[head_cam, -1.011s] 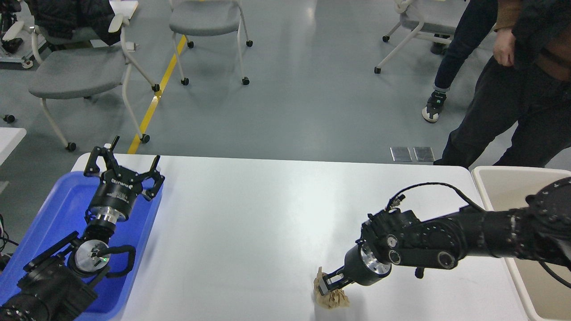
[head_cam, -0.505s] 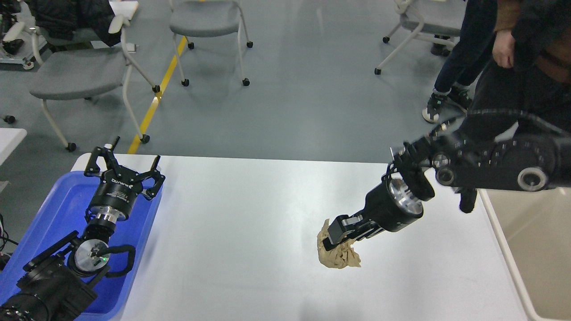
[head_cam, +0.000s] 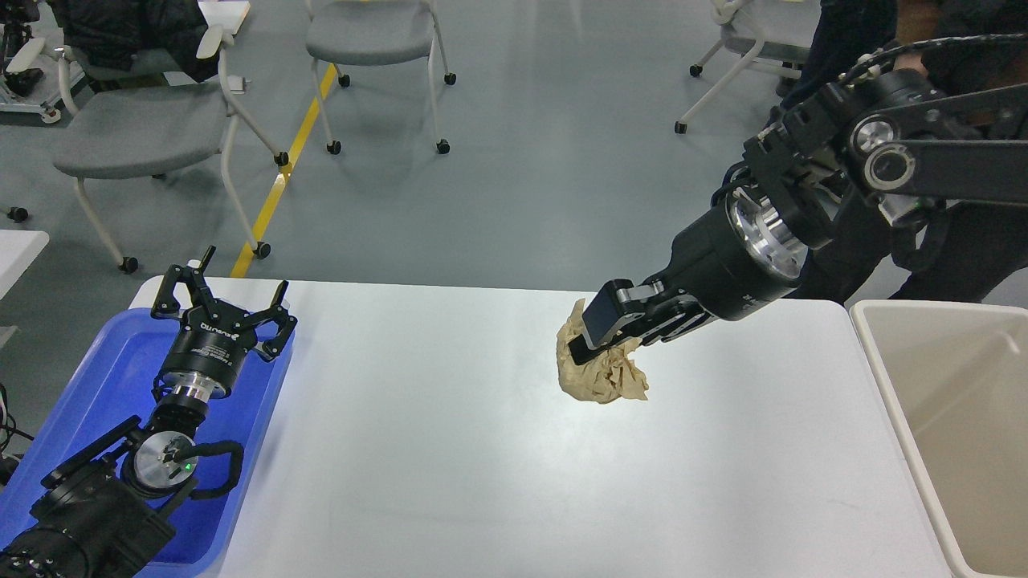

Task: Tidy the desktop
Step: 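Lift the paper and carry it toward the beige bin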

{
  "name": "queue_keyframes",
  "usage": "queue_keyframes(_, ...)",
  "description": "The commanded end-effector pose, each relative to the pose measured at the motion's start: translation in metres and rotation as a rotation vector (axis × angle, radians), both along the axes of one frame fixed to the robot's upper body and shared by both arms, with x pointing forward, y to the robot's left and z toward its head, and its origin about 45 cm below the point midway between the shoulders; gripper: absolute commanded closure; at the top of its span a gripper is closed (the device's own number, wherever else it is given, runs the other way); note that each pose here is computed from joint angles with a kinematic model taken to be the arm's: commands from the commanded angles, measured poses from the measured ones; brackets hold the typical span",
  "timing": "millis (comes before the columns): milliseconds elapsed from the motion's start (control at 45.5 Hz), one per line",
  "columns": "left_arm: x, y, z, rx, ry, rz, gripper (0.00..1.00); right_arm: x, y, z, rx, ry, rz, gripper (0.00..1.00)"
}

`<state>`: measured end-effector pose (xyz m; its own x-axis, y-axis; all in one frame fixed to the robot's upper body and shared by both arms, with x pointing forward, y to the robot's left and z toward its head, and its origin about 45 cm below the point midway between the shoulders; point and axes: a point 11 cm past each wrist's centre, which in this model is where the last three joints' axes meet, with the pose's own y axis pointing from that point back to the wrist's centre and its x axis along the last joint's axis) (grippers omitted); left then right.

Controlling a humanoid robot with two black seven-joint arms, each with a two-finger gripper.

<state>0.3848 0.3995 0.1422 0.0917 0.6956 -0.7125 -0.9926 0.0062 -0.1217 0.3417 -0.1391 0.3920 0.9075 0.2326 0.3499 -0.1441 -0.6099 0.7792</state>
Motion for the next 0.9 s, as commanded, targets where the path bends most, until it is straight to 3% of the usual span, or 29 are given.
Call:
queue_keyframes(0, 0.0, 0.0, 0.0, -0.001, -0.001, -0.001, 0.0, 0.015, -0.038, 0.007, -0.003, -0.033, -0.106, 1.0)
queue_keyframes(396, 0.0, 0.0, 0.0, -0.001, -0.001, -0.001, 0.0, 0.068, -0.199, -0.056, -0.114, -0.218, -0.477, 1.0)
queue_keyframes(593, 0.0, 0.0, 0.0, 0.0, 0.0, 0.0, 0.0, 0.088, -0.289, -0.1, -0.161, -0.356, -0.782, 1.0)
queue_keyframes(879, 0.0, 0.0, 0.0, -0.001, -0.001, -0.001, 0.0, 0.108, -0.368, -0.148, -0.029, -0.518, -1.295, 1.0)
